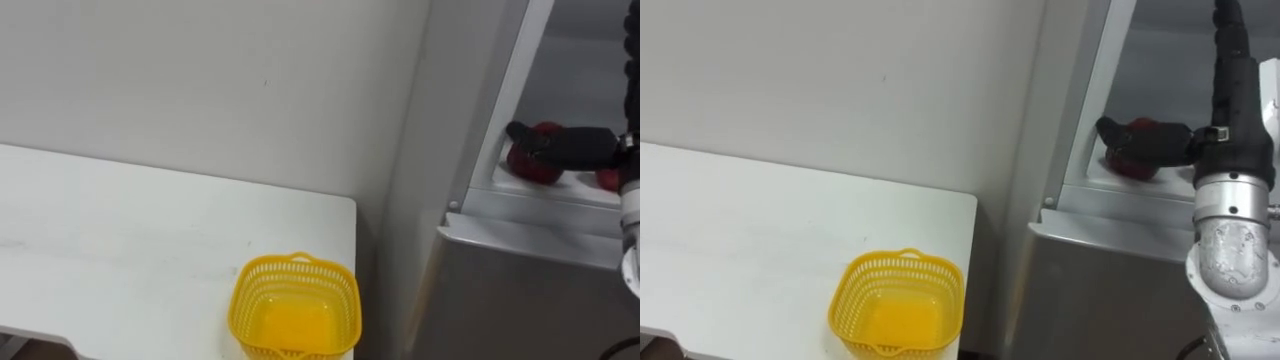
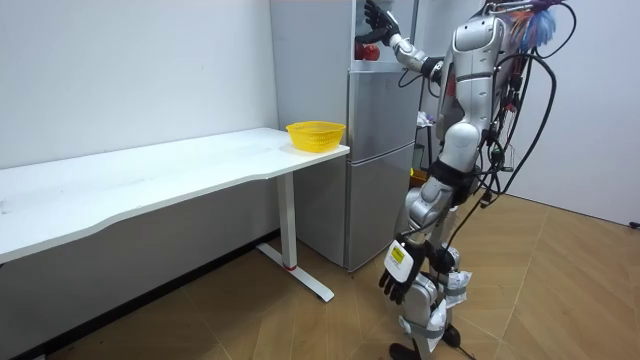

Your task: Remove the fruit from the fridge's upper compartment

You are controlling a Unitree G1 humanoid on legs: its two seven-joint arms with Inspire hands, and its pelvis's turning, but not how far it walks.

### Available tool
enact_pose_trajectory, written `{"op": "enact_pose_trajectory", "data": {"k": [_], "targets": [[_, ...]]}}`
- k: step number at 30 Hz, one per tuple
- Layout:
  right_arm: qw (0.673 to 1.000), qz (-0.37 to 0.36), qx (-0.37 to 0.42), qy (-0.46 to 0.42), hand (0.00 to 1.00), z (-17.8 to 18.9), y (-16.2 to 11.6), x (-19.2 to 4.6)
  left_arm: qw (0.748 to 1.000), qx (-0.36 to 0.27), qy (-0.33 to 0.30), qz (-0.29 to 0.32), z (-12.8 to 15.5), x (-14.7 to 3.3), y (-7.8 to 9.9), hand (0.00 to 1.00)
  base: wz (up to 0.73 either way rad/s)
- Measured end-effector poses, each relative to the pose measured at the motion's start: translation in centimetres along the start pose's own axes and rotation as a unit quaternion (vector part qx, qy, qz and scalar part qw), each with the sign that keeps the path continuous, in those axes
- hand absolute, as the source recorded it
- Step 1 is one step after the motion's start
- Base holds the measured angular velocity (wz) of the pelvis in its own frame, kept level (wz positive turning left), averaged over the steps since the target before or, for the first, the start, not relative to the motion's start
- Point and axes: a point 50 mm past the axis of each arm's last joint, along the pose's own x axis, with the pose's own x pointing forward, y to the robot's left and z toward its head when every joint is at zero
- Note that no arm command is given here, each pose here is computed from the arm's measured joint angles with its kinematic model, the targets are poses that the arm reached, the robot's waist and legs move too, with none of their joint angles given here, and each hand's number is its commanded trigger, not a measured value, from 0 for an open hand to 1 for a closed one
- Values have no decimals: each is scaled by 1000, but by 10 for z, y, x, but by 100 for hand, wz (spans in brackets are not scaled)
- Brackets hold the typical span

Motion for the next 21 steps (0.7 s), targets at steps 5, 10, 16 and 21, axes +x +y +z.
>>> {"op": "enact_pose_trajectory", "data": {"k": [5,10,16,21], "targets": [[1000,15,-9,10,0,-5,-4,3,1000,1,-5,2,3,0,2,0,0],[996,58,-49,36,0,-16,-5,4,1000,0,-6,5,4,0,3,0,0],[995,71,-52,47,0,-19,-1,3,1000,1,-7,11,5,-1,5,0,0],[996,63,-30,61,0,-20,-2,3,1000,0,-11,25,6,-1,8,0,0]]}}
